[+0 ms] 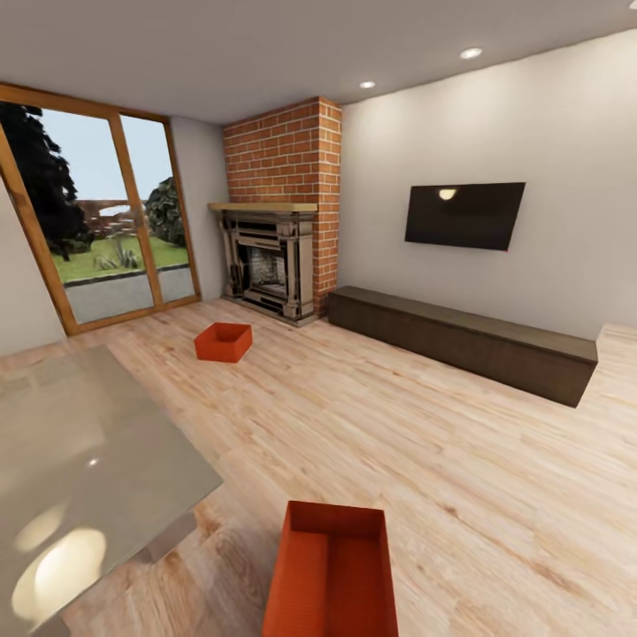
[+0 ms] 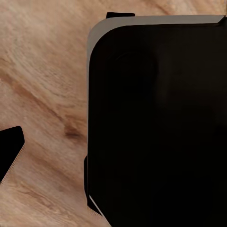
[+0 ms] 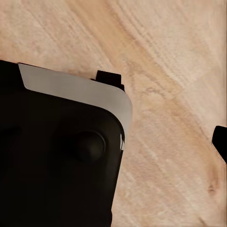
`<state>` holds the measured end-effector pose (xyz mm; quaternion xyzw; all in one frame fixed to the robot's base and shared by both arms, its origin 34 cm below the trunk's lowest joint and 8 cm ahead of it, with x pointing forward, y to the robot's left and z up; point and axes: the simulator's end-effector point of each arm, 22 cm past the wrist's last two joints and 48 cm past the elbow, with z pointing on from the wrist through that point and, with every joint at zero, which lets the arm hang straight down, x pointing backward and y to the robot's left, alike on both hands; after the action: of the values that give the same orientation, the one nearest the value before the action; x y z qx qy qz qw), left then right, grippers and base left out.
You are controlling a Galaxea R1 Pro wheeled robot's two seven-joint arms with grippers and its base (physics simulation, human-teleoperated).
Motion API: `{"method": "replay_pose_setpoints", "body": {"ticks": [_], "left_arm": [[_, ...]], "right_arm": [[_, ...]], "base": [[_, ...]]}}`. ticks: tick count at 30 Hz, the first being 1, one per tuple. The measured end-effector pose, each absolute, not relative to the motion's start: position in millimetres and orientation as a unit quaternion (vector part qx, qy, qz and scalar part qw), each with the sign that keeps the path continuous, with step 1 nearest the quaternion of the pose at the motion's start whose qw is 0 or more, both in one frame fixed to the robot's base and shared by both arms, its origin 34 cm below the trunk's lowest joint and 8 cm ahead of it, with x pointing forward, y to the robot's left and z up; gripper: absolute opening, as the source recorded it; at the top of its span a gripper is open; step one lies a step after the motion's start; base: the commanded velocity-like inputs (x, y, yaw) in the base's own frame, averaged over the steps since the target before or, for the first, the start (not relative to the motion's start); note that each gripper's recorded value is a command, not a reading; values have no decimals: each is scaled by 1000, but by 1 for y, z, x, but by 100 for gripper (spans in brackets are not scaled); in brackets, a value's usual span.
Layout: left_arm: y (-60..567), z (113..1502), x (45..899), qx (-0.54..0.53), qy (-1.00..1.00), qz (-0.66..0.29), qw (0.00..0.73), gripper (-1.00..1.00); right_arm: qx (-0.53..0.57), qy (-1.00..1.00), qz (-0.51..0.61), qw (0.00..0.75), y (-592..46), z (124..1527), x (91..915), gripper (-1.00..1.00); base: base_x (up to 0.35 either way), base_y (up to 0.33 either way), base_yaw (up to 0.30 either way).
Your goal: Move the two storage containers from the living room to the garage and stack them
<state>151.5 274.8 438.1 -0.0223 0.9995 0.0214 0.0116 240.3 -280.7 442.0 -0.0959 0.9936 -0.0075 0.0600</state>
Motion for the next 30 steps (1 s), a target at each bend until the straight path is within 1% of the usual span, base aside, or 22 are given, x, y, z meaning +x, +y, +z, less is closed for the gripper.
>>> {"method": "replay_pose_setpoints", "body": {"ticks": [11,22,30], "left_arm": [[274,438,152,-22,999,21,12,100],[274,438,152,-22,999,21,11,100],[274,438,152,-22,999,21,12,100]], "right_arm": [[-96,994,-7,60,-281,442,240,100],[-96,994,-7,60,-281,442,240,100],[-96,994,-7,60,-281,442,240,100]], "base": [[286,0,0],[60,0,0],[268,0,-1]]}}
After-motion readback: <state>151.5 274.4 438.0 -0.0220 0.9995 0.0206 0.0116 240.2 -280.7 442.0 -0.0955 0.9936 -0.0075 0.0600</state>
